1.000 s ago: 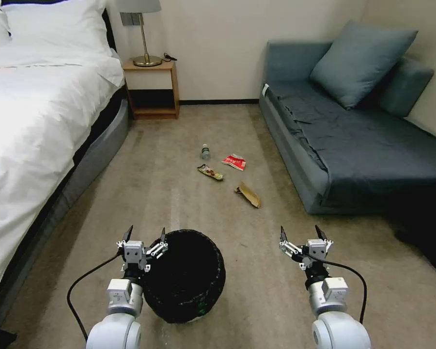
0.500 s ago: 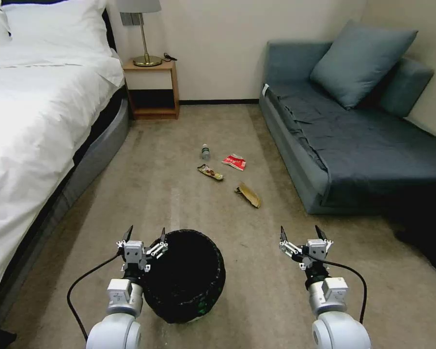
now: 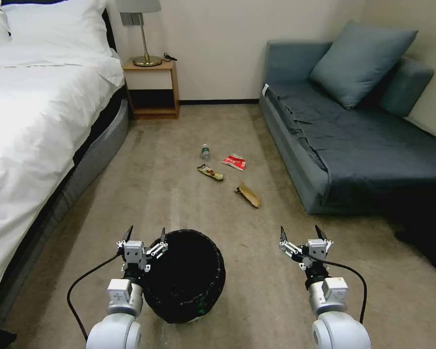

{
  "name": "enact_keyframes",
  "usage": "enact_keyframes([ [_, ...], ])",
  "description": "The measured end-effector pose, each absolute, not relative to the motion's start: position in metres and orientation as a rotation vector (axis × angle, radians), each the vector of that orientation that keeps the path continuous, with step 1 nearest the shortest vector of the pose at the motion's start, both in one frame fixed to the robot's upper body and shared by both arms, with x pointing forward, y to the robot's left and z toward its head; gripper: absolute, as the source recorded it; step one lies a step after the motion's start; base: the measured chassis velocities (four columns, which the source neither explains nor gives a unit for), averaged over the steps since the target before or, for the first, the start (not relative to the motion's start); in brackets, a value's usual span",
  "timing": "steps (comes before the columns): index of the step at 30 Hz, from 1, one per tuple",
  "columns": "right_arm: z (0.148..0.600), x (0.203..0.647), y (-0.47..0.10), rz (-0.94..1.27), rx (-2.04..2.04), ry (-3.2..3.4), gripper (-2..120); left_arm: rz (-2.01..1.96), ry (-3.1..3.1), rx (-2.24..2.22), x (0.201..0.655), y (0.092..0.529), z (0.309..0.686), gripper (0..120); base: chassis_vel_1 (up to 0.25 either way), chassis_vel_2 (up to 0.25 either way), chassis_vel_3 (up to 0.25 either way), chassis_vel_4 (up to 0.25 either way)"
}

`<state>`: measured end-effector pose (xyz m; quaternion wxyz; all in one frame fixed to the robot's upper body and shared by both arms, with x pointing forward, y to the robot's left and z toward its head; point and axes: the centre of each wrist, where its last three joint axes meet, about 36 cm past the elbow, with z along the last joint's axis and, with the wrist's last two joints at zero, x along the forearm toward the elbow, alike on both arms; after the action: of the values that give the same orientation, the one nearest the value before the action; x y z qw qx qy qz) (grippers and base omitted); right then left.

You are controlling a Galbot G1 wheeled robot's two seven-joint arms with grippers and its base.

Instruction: Pick up the trash bin, then pick up the garbage on the floor and place it into the trash bin.

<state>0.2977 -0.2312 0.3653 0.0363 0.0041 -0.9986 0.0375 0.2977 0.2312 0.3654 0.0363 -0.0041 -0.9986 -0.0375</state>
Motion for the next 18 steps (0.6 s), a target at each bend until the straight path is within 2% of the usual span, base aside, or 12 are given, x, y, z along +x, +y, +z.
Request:
enact_keyframes([
  [4, 0.366, 0.297, -0.231, 0.117, 0.008, -3.067, 100, -0.095, -3.063, -0.001, 0.298, 0.231, 0.369, 100, 0.0, 0.0, 0.0, 0.0],
  [8, 0.38, 0.29, -0.223, 0.137, -0.081, -3.064, 100, 0.077, -3.028, 0.061, 0.293, 0.23, 0.399, 100, 0.0, 0.0, 0.0, 0.0],
  [13, 0.43, 0.264, -0.203, 0.211, -0.42, -3.027, 100, 0.061, -3.017, 0.061, 0.285, 0.233, 0.432, 100, 0.0, 0.0, 0.0, 0.0],
  [16, 0.434, 0.261, -0.202, 0.213, -0.444, -3.02, 100, 0.042, -3.015, 0.072, 0.282, 0.234, 0.443, 100, 0.0, 0.0, 0.0, 0.0],
  [18, 0.453, 0.248, -0.21, 0.212, -0.423, -3.019, 100, 0.045, -2.975, 0.105, 0.275, 0.236, 0.467, 100, 0.0, 0.0, 0.0, 0.0],
])
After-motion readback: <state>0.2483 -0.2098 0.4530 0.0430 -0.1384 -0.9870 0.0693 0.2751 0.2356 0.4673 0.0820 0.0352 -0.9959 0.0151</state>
